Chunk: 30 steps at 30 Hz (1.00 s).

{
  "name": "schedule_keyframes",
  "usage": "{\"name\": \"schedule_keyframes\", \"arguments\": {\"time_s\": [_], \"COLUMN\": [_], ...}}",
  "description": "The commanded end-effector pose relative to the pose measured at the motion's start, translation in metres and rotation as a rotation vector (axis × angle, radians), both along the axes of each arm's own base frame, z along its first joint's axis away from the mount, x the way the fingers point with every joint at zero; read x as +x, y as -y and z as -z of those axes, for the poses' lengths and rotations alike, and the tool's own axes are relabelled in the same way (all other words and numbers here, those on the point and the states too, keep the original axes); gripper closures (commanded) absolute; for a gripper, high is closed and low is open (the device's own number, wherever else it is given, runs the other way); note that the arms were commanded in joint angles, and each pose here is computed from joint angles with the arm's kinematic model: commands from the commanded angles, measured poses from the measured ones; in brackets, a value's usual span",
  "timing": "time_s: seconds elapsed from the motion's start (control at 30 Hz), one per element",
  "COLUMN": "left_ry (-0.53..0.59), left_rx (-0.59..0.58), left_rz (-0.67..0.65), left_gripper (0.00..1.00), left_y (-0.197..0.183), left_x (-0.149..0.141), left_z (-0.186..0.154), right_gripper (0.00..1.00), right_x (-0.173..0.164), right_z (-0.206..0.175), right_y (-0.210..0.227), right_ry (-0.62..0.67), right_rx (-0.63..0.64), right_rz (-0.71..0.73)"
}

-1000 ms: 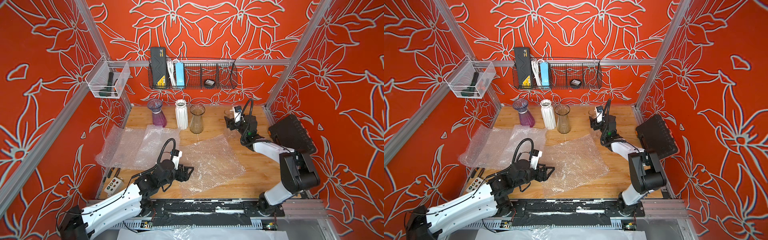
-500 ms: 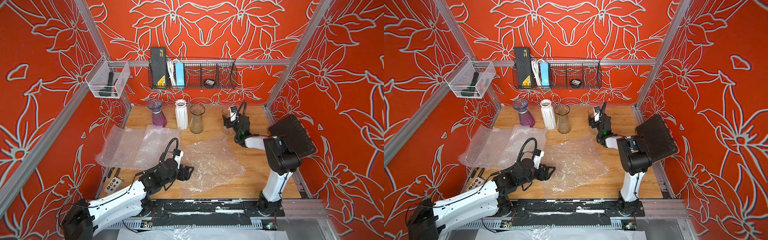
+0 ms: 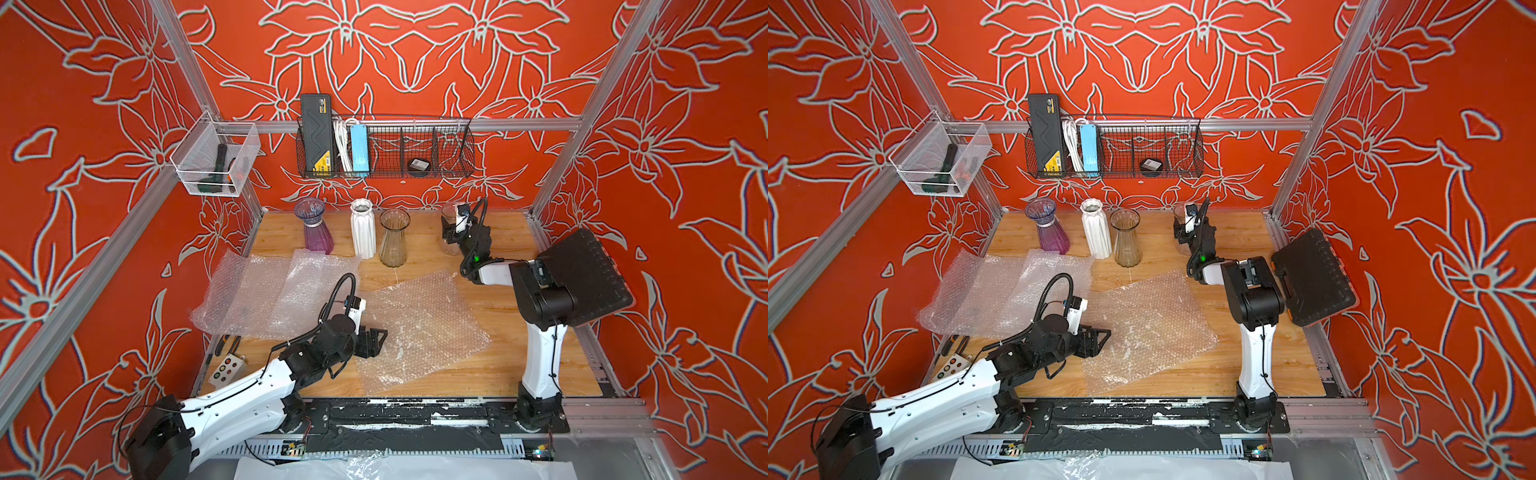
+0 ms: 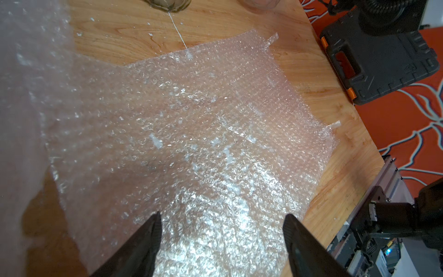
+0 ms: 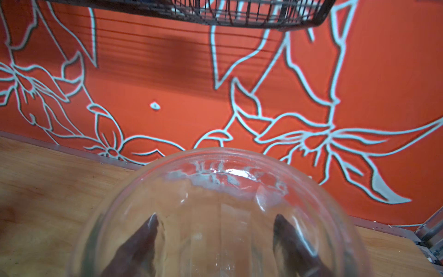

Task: Unwrap the vase from the bubble wrap
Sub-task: Place the vase at the center of the board.

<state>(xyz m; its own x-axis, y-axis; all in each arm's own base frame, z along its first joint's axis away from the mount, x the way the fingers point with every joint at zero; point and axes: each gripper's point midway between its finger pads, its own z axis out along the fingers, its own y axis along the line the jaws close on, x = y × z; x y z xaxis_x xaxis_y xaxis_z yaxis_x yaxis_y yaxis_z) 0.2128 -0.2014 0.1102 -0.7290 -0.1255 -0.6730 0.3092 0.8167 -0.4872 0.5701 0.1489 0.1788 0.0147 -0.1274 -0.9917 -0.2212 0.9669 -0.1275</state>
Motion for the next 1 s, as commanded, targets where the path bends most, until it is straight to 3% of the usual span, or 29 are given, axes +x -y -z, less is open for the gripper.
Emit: {"name": "schedule_keyframes", "arguments": {"time_s": [0.0,0.17,0.23,0.33,0.53,0.63,0.77,0.97], "left_ry": [0.001,-0.048,-0.062,-0.066,-0.076,-0.079,-0.08,-0.073], "left_rx": [-0.016,-0.059,-0.07,-0.062,-0.096,-0.082,-0.068,-0.049], "left_rz": [-0.005,0.019,0.024,0.021,0.051,0.035,0.017,-0.004], "left_gripper": [0.23,0.23,0.23,0.23,0.33,0.28,0.19,0.15], "left_y": [0.0,0.004,0.005,0.004,0.009,0.006,0.003,0.0], "left_x": [0.004,0.003,0.004,0.005,0.003,0.004,0.005,0.009], "left_z": [0.0,0.008,0.01,0.011,0.009,0.011,0.011,0.007], "right_gripper": [1.0,1.0,0.95,0.71,0.41,0.02,0.02,0.02], "right_x": [0.001,0.003,0.002,0.001,-0.004,-0.008,-0.011,-0.024], "right_z": [-0.062,-0.049,-0.045,-0.041,-0.035,-0.036,-0.036,-0.037], "right_y": [0.005,0.004,0.006,0.007,0.018,0.019,0.022,0.029], "right_ry": [0.212,0.208,0.213,0.213,0.22,0.232,0.215,0.204], "right_rx": [0.064,0.073,0.081,0.078,0.085,0.091,0.085,0.086], "right_rz": [0.023,0.02,0.03,0.034,0.083,0.089,0.098,0.119]}}
